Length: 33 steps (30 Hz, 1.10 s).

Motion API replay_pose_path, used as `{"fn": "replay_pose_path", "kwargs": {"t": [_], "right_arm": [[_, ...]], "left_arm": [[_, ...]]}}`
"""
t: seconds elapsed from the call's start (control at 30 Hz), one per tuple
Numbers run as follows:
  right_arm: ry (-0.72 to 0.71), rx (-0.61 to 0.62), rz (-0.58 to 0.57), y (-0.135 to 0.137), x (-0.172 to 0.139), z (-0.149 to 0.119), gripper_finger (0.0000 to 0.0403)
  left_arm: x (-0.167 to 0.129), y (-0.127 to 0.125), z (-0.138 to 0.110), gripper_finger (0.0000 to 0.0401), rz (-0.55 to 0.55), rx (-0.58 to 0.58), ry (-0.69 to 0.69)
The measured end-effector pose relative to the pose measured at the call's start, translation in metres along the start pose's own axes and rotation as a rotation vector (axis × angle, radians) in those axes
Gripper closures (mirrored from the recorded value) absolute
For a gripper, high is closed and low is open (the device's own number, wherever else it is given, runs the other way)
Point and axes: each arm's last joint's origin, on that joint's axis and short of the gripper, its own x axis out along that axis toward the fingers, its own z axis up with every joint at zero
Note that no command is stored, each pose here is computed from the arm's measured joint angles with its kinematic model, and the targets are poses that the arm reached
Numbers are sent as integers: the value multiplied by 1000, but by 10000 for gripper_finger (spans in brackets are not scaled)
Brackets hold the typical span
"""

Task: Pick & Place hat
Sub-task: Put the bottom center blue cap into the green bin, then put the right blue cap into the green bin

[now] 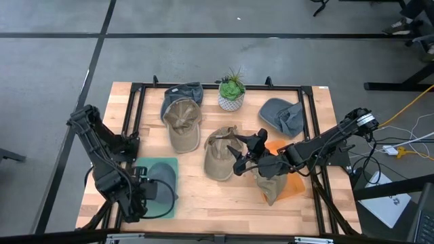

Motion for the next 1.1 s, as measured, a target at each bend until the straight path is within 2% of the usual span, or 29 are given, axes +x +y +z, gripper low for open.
{"fn": "replay_pose_path", "kwargs": {"t": [0.13, 0.33, 0.4, 0.57, 0.7, 0.83, 1.1], "right_arm": [[2, 6, -1, 0, 0, 0, 152], [24, 9, 14, 0, 0, -2, 152], [25, 22, 15, 0, 0, -2, 152], [25, 30, 15, 0, 0, -2, 152], [2, 33, -23, -2, 2, -1, 152], [3, 43, -49, -9, 11, 2, 152], [127, 86, -38, -35, 45, 6, 152]], "left_arm": [[-18, 2, 0, 178, -49, 4, -46], [-49, 13, -3, 177, -80, -9, -199], [-55, 21, -5, 180, -27, -43, -262], [-52, 45, -11, 198, 241, -123, -297], [-45, 53, -2, 215, 325, -45, -392], [-40, 66, 11, 228, 438, -12, -416], [-42, 86, 35, 240, 539, 4, -461]]}}
